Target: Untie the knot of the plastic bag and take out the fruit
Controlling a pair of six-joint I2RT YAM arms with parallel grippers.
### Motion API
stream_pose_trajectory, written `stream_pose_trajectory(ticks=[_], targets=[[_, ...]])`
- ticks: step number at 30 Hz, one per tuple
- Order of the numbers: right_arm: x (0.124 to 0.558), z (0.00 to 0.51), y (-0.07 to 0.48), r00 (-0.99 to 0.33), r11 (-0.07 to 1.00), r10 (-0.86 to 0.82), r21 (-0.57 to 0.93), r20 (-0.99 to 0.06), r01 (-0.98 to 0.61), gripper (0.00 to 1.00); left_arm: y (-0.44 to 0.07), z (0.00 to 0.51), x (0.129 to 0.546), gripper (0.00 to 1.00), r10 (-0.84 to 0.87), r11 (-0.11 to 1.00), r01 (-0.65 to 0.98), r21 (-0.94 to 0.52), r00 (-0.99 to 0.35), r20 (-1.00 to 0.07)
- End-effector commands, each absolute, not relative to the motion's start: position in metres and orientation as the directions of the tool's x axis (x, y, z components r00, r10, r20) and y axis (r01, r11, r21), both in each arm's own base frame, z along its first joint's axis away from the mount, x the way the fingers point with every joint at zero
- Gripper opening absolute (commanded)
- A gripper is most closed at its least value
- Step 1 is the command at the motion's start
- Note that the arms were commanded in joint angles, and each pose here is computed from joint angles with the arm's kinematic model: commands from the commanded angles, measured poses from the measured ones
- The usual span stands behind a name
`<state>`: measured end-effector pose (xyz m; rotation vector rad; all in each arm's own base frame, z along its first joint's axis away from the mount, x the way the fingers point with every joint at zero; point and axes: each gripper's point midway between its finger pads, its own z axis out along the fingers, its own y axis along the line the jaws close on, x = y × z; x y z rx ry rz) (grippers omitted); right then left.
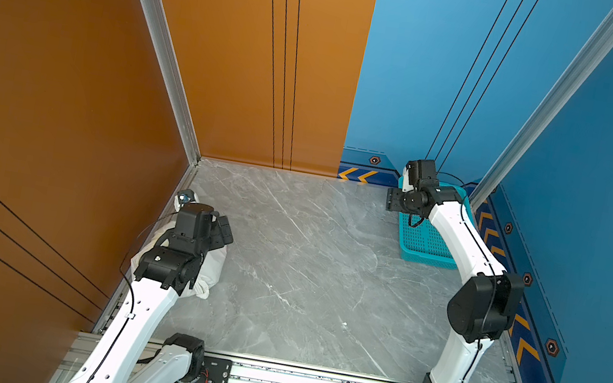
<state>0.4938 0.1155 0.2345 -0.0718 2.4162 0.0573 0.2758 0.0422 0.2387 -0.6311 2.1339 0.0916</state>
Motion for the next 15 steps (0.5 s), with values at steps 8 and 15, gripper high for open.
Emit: stream_pose_trajectory(ticks=[8,15], targets=[[0.432,0.241,0.154,-0.769,0.985,-0.098,0.048,-0.631,-0.164,0.78,0.084,0.178,0.289,0.80,-0.511,0.804,-0.584,-0.108,-0.588,-0.626],[0.414,0.238,0.149,-0.776,0.985,-0.099,0.050,-0.623,-0.166,0.78,0.087,0.147,0.302,0.56,-0.512,0.820,-0.566,-0.084,-0.662,-0.548]])
